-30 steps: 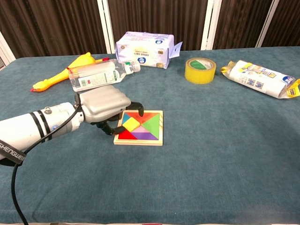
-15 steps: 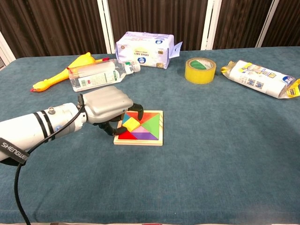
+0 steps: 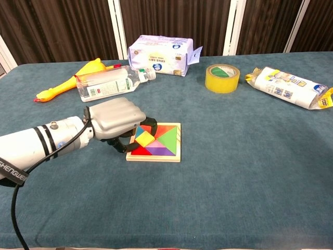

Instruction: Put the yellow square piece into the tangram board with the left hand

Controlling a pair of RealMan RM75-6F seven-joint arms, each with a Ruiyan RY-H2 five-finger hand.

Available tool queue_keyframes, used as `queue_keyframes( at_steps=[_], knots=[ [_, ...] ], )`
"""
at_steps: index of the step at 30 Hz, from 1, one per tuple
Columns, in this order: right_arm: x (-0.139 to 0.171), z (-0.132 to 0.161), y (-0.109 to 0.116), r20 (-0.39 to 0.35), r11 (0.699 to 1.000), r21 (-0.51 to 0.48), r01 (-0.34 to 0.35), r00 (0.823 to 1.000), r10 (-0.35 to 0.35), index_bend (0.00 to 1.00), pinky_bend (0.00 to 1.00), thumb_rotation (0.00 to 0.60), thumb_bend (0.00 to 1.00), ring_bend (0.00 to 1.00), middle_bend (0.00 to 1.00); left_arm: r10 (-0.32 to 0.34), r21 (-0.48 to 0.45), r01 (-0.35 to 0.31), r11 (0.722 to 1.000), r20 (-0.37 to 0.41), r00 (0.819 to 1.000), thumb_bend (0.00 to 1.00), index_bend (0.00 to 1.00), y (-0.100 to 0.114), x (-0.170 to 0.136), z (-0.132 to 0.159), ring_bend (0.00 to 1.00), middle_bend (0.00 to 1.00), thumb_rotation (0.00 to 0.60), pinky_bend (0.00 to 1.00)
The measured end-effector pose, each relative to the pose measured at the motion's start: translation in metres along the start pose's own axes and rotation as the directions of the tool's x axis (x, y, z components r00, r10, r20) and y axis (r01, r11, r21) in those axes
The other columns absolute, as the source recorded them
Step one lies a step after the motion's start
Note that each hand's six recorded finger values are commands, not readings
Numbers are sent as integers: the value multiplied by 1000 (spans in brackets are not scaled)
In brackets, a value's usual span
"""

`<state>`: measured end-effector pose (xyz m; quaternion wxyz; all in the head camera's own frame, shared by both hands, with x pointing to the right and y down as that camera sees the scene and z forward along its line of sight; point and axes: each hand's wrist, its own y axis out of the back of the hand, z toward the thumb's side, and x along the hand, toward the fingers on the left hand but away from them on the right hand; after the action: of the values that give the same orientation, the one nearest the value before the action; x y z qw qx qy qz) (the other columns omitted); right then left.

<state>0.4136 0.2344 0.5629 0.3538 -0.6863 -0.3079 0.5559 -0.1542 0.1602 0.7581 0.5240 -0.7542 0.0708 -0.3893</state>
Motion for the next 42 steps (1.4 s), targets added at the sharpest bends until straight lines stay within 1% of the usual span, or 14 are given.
queue_keyframes(
  at_steps=[14,21,35,42],
  knots=[
    [0,0,0,-2,1000,1,-1,1000,1,0,0,600,149,0,0,-2,0,2,1000,6,1000,377,402,3,-2,1,1000,1000,600,1000],
    [1,1,0,-4,1000,1,0,1000,0,0,0,600,149,0,0,1,-4,-1,1000,7,1000,378,370,5,-2,2,1000,1000,600,1000],
    [1,0,1,-5,1000,-2,4,1000,-4,0,0,600,149,0,0,11,-12,-10,1000,7,1000,377,382,7,-3,1,1000,1000,600,1000],
    [1,1,1,-8,1000,-3,4,1000,-4,0,0,600,149,0,0,3,-17,-3,1000,5,1000,378,393,3,-11,2,1000,1000,600,1000]
  ],
)
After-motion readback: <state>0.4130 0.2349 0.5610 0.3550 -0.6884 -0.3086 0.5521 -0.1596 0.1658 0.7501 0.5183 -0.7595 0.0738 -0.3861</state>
